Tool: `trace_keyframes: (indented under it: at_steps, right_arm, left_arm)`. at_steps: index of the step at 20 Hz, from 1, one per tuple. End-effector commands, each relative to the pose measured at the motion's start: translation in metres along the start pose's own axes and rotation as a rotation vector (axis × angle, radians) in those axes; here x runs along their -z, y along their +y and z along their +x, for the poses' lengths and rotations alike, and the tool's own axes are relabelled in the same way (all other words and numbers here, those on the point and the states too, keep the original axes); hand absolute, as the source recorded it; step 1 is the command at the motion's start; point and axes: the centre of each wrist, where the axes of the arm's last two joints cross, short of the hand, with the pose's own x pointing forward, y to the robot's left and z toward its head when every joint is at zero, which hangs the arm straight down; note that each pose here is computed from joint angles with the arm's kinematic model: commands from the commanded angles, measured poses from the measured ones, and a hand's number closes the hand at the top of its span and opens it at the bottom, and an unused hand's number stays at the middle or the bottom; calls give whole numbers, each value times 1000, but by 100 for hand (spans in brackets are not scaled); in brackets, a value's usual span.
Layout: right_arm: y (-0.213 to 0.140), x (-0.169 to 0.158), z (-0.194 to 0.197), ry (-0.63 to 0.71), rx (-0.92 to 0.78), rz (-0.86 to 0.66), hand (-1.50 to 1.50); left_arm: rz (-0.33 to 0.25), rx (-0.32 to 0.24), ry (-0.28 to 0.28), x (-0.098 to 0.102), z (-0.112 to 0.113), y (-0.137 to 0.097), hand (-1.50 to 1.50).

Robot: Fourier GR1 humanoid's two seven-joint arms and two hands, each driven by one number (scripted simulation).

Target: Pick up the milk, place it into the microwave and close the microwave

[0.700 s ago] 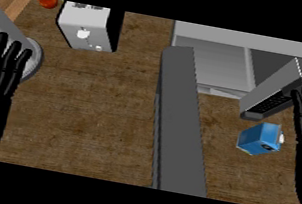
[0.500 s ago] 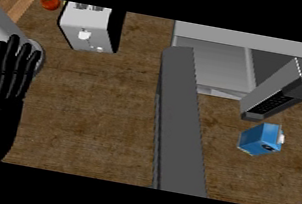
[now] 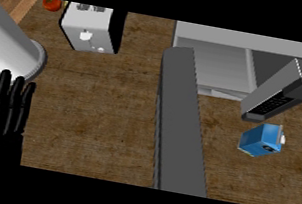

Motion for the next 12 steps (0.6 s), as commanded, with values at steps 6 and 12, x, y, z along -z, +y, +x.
trace_keyframes:
  at_steps: [6,12]
  right_arm:
    - [17,-29,-5,33,-43,-14,-150]
    - [14,-32,0,25,-118,-41,-150]
  left_arm:
    - [30,-26,3,-58,31,0,-150]
    - [34,-8,17,-79,28,18,-150]
